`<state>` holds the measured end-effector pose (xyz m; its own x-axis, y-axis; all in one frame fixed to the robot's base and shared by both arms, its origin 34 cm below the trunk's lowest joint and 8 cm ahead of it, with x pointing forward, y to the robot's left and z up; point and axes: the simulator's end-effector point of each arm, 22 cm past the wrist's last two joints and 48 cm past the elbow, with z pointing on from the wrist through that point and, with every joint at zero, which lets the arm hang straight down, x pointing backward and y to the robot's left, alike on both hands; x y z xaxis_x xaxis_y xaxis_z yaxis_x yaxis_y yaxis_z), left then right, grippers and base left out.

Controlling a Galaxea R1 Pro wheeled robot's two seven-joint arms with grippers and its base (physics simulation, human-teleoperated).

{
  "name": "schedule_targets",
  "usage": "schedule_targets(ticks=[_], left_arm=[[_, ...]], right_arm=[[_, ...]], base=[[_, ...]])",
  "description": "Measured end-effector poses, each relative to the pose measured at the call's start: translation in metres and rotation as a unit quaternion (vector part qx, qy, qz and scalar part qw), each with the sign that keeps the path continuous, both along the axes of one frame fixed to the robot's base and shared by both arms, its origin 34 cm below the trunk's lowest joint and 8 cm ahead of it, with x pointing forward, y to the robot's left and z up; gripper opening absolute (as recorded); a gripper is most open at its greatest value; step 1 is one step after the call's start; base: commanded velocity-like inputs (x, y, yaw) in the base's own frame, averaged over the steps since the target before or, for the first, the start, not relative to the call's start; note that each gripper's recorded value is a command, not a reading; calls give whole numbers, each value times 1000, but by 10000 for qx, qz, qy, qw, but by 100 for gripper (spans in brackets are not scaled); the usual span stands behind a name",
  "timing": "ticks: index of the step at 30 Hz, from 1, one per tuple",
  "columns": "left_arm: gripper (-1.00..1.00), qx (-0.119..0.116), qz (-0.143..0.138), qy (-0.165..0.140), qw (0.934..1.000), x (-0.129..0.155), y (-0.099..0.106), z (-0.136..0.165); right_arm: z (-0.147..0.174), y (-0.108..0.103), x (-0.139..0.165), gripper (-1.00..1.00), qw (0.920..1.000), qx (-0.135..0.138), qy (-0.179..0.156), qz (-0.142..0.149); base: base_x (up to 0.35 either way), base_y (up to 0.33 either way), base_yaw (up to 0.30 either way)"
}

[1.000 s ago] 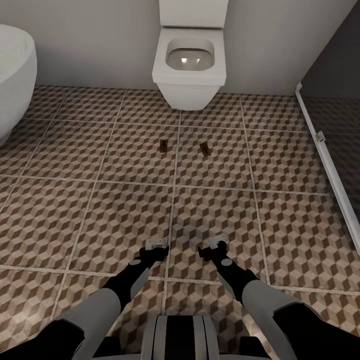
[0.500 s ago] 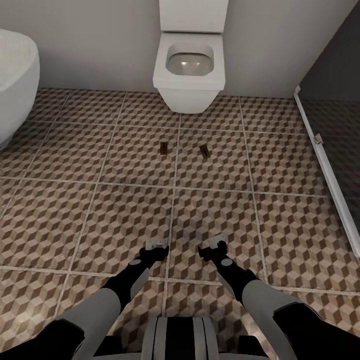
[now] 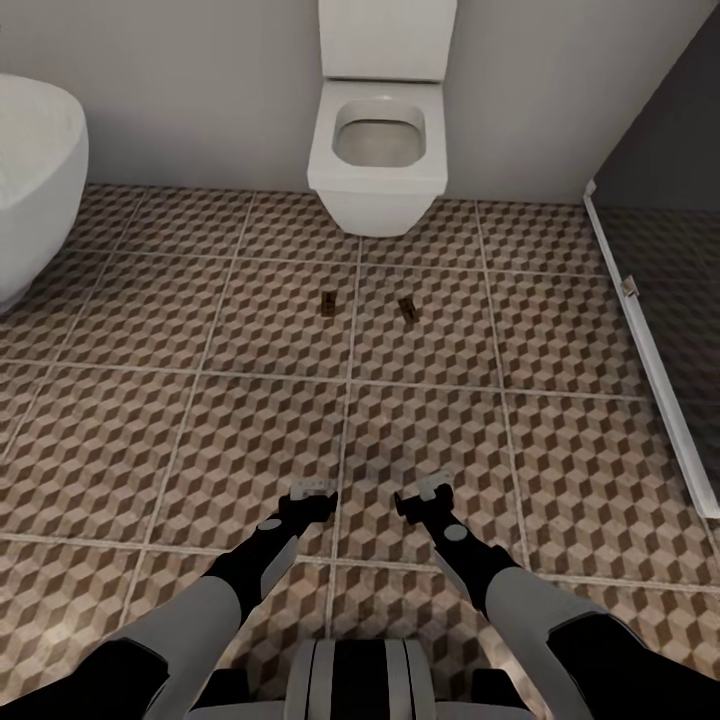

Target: Take the four mousetraps from the cabinet in the bathroom and place them on the bathroom floor. Make sure all four end up on the same floor surface, and ensure that at least two of them are either under or directly next to the same bathroom sink.

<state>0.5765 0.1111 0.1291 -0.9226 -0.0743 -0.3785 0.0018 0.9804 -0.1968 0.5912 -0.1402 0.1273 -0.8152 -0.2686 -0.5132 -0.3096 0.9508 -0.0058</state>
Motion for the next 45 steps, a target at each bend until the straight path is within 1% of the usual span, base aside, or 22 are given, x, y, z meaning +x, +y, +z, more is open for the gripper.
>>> schedule_targets(ticks=[11,21,23,24,27,33,35,41,45], left_arm=[[100,12,-8,40,10000,3,1,23],[100,53,-34,187,9998,-7,6,39],[100,74,-38,228,9997,-10,9,42],[100,106,-44,290,9995,-16,12,41],[100,160,-53,403,9990,-26,18,43],[100,268,-74,604,9978,-43,29,48],[100,326,-78,673,9972,-49,36,49],[100,427,-82,775,9960,-57,50,58],[100,495,-89,892,9947,-68,59,62]], right_arm=[[19,-1,-22,100,10000,68,33,-6],[35,-5,-44,100,9998,62,178,-22],[38,-9,-46,100,9998,36,192,-26],[40,-15,-47,100,9998,-1,198,-36],[45,-25,-46,100,9998,-53,182,-42],[57,-43,-42,100,9999,-92,123,-9],[61,-52,-42,100,9999,-105,119,25],[72,-65,-40,100,9998,-133,127,71],[80,-72,-38,100,9998,-160,124,73]], base=[[0,0,0],[0,0,0],[0,0,0],[0,0,0],[0,0,0],[0,0,0],[0,0,0],[0,0,0],[0,0,0]])
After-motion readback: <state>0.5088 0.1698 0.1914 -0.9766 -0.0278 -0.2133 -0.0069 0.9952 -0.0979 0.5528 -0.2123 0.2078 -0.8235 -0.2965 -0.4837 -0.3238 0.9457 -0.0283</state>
